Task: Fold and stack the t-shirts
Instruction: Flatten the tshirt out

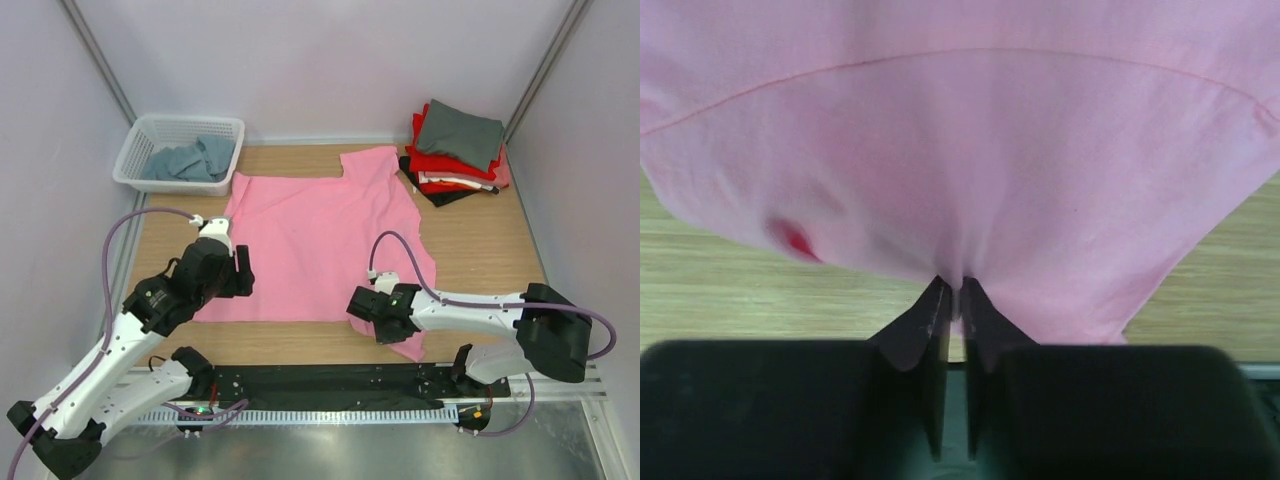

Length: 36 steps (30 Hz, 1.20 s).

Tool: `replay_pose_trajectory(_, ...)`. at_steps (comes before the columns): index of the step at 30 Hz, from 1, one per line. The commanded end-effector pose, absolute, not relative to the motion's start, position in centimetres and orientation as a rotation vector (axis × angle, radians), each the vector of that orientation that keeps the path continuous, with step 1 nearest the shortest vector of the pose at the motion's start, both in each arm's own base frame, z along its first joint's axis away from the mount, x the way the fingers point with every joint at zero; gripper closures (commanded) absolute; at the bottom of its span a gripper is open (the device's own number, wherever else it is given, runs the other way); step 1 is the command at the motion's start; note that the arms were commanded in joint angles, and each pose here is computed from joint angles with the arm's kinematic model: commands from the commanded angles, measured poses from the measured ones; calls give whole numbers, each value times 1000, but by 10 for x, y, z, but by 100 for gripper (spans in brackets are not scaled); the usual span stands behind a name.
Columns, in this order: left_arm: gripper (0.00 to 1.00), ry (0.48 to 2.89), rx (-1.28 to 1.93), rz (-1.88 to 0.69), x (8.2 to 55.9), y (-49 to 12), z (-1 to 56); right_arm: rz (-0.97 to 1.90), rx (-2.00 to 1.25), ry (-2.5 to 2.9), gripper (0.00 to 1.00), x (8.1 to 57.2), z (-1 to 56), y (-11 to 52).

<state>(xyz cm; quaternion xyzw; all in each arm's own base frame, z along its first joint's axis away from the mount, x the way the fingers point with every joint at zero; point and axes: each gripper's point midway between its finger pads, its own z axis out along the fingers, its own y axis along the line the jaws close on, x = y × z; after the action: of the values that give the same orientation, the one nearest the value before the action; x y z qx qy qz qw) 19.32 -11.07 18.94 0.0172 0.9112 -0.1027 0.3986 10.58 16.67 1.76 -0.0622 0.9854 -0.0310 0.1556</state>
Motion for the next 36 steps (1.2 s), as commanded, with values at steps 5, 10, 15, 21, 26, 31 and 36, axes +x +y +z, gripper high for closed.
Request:
replay_pose_trajectory(5, 34, 2239, 25, -284, 200, -112, 200, -57, -225, 2768, 99, 118, 53, 180)
replay_pose_trajectory(10, 35, 2249, 32, -278, 201, -113, 198, 52, -329, 2710, 99, 163, 95, 199)
replay_pose_trajectory(15, 34, 2261, 36, -275, 202, -114, 195, 168, -50, 2791, 55, 248, 74, 160)
replay_pose_trajectory(21, 34, 2262, 45, -282, 201, -115, 195, 7, 46, 2829, 28, 293, 56, 139)
replay_pose_trajectory(26, 34, 2247, 44, -298, 200, -116, 198, 19, 31, 2676, 27, 268, 116, 145)
replay_pose_trajectory(31, 35, 2250, 45, -301, 200, -116, 198, 117, 53, 2617, 28, 222, 142, 160)
replay_pose_trajectory(36, 34, 2241, 45, -313, 199, -117, 199, 220, 14, 2701, 30, 174, 101, 185)
